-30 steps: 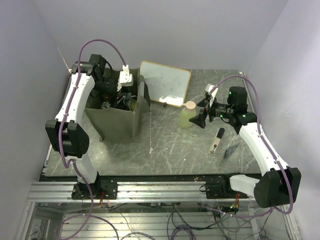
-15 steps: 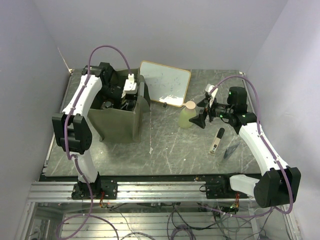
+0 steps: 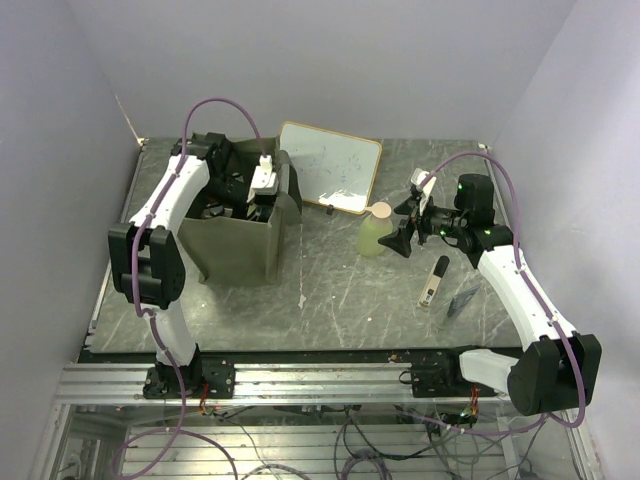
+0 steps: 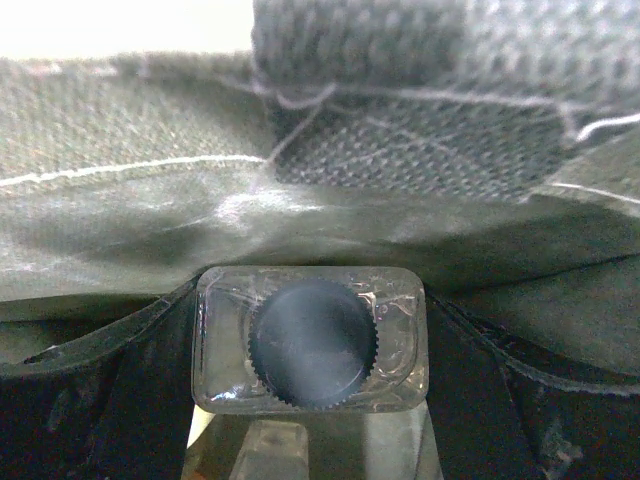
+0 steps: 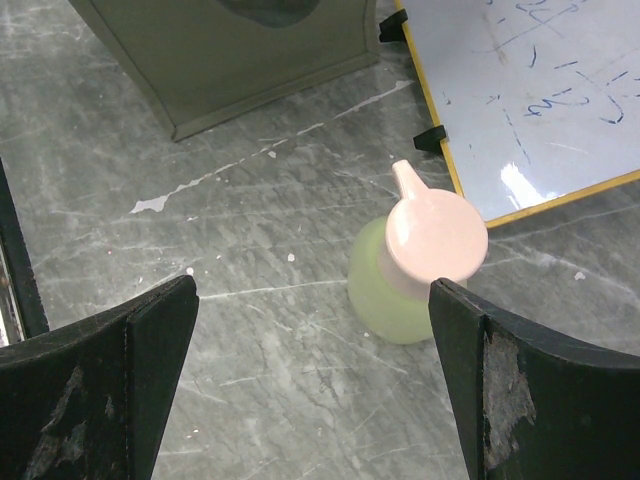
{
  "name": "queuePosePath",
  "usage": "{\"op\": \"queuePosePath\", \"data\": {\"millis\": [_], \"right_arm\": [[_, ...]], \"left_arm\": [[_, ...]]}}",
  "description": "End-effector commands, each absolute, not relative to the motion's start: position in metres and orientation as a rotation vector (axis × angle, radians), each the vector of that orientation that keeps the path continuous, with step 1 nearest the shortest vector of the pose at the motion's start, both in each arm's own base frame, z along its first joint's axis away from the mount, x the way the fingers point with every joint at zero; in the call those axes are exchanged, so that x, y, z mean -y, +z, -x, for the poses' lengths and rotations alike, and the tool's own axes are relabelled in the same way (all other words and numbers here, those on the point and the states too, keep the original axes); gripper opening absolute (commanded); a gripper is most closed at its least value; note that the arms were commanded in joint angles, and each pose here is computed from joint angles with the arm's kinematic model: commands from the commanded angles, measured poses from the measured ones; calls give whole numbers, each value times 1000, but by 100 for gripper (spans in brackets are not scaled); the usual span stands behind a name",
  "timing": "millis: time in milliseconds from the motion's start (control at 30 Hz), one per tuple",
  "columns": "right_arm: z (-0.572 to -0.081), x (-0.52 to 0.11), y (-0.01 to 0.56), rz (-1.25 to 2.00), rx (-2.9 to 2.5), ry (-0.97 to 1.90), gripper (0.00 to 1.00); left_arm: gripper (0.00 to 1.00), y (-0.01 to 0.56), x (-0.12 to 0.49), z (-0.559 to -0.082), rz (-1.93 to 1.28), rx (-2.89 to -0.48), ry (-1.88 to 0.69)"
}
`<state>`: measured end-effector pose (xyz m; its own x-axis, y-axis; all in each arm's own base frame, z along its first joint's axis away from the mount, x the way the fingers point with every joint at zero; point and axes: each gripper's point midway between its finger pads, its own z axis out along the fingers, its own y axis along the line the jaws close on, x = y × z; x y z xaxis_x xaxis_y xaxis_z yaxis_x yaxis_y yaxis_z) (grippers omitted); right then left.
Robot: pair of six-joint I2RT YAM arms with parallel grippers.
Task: Place the personal care products into the canvas bag
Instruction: Place the care product in the canvas bag.
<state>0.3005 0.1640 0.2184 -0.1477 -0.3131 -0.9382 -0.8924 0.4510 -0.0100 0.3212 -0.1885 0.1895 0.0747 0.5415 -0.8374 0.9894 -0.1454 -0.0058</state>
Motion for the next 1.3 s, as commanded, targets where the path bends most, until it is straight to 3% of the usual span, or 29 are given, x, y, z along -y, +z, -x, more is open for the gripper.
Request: {"op": "queuePosePath", "data": {"millis": [0,733,1267], "right_arm": [[-301,-164,219,1059,-1674,719,100],[-302,-163,216,1054,-1683,718,100],[-301,-164,216,1055,-1680,723,100]], "left_arm": [[7,217,209,-317,-1689,-1356,-1007],[17,168,200,-316,-1743,-1483,-976],[52,170,195,-317,-1782,-1477,-917]]}}
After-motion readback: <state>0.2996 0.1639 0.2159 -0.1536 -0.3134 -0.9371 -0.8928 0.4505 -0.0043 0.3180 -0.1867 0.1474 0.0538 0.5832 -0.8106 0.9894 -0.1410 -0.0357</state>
